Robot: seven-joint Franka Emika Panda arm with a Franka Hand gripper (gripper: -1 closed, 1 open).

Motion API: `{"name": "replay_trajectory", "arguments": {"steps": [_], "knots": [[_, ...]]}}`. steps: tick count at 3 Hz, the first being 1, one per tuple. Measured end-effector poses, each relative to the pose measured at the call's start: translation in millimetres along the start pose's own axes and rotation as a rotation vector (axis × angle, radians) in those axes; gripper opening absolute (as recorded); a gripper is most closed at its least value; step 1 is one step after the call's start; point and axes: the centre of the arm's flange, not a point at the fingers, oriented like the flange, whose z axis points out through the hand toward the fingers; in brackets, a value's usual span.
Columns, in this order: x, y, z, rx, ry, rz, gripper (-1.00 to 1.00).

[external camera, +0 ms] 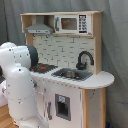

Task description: Play with the kitchen

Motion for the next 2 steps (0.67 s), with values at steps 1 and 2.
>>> {"name": "replay_trajectory", "arguments": {"steps": [1, 2], "knots": [[24.6, 8.1, -19.9, -0.035, 0.046, -0.041, 1.00], [40.6, 19.9, -27.7, -0.090, 0.051, -0.084, 1.00]]}}
